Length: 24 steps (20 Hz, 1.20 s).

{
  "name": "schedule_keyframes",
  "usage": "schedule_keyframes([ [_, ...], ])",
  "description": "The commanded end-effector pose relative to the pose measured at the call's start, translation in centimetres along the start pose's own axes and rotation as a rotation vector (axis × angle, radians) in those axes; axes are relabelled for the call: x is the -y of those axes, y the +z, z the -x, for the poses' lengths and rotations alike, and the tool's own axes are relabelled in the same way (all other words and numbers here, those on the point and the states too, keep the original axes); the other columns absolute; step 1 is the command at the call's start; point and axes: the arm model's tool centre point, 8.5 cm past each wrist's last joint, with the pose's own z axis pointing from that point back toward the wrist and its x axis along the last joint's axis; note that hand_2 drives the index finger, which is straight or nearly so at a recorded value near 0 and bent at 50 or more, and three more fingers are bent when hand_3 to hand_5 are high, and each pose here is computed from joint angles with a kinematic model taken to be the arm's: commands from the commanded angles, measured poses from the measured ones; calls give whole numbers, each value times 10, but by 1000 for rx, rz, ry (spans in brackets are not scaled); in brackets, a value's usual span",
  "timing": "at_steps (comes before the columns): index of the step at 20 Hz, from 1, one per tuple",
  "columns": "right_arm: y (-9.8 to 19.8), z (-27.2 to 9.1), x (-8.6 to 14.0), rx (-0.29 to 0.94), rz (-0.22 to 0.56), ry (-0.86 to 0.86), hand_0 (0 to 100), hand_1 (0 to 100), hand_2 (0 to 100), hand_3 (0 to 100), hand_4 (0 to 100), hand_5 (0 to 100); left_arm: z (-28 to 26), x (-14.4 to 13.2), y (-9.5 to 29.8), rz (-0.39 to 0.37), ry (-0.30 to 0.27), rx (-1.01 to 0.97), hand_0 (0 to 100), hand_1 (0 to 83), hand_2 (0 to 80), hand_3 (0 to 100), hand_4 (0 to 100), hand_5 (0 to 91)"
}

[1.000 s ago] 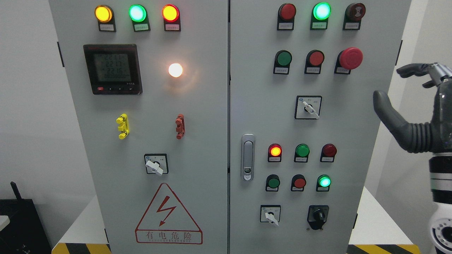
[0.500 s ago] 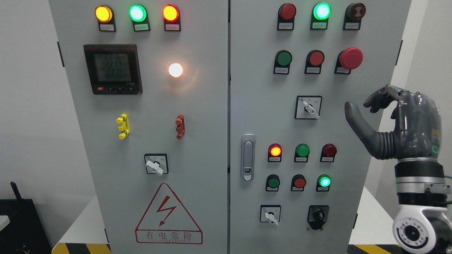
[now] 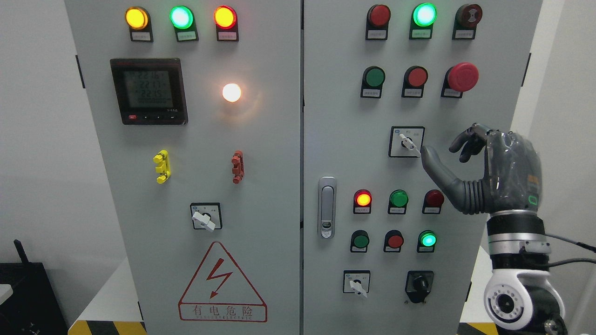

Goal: Rotate and turn off gray switch
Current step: 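Pinch the black switch handle with the right hand's fingers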

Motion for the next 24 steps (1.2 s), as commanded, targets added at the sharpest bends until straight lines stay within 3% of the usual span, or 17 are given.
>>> schedule_keyframes([
  [1, 1, -20, -24, -10, -26, -36, 73, 308, 623, 825, 751, 963, 8, 0, 1, -1, 22, -26, 120, 389, 0, 0, 0, 0],
  [19, -8, -26, -25, -13, -18, -30, 82, 366, 628, 831, 763, 965, 8, 0, 1, -3, 22, -26, 120, 389, 0, 0, 0, 0],
  [24, -9, -26, -26, -16, -19, -29, 170, 389, 633, 834, 764, 966, 8, 0, 1, -1, 22, -26, 120, 389, 0, 0, 0, 0],
])
